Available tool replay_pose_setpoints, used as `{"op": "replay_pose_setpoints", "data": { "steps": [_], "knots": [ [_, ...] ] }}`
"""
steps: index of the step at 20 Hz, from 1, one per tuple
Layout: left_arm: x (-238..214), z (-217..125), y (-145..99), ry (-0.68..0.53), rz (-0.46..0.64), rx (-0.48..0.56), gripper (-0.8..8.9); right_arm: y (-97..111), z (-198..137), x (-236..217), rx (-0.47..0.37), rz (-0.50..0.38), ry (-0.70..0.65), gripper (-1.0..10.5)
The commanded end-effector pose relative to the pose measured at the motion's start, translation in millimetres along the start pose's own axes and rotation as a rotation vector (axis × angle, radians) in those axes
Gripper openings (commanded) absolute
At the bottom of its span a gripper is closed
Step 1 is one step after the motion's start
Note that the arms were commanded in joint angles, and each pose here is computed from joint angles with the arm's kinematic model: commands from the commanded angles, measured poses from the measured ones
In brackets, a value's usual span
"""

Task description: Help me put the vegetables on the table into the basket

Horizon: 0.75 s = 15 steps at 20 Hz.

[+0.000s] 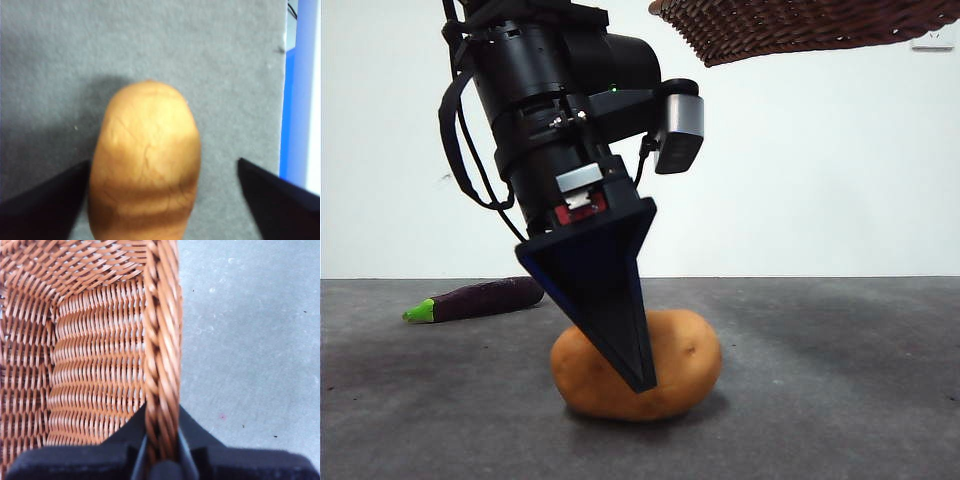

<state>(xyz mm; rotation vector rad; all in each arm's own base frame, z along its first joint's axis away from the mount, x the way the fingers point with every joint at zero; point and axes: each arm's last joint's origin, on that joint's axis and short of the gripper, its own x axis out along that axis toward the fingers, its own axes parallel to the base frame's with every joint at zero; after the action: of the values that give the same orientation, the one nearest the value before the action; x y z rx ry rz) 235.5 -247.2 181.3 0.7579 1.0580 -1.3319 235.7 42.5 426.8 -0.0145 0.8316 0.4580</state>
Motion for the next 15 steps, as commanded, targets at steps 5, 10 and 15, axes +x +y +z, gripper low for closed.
{"op": "replay_pose_setpoints", "data": {
  "steps": [5,10,15],
  "knots": [
    [4,-4,-1,0.03,-0.028,-0.036,-0.08,1,2,-3,-0.003,0.008,-0.02,-0.1],
    [-7,-7,0,0.02,-0.017,-0.098,-0.08,1,1,-2,0.002,0.009,-0.006,-0.1],
    [-75,-16,-6,-0.126,0.1,-0.133,-0.07,-1,-3,7,0.011,0.011,0.021,-0.1]
  ]
}}
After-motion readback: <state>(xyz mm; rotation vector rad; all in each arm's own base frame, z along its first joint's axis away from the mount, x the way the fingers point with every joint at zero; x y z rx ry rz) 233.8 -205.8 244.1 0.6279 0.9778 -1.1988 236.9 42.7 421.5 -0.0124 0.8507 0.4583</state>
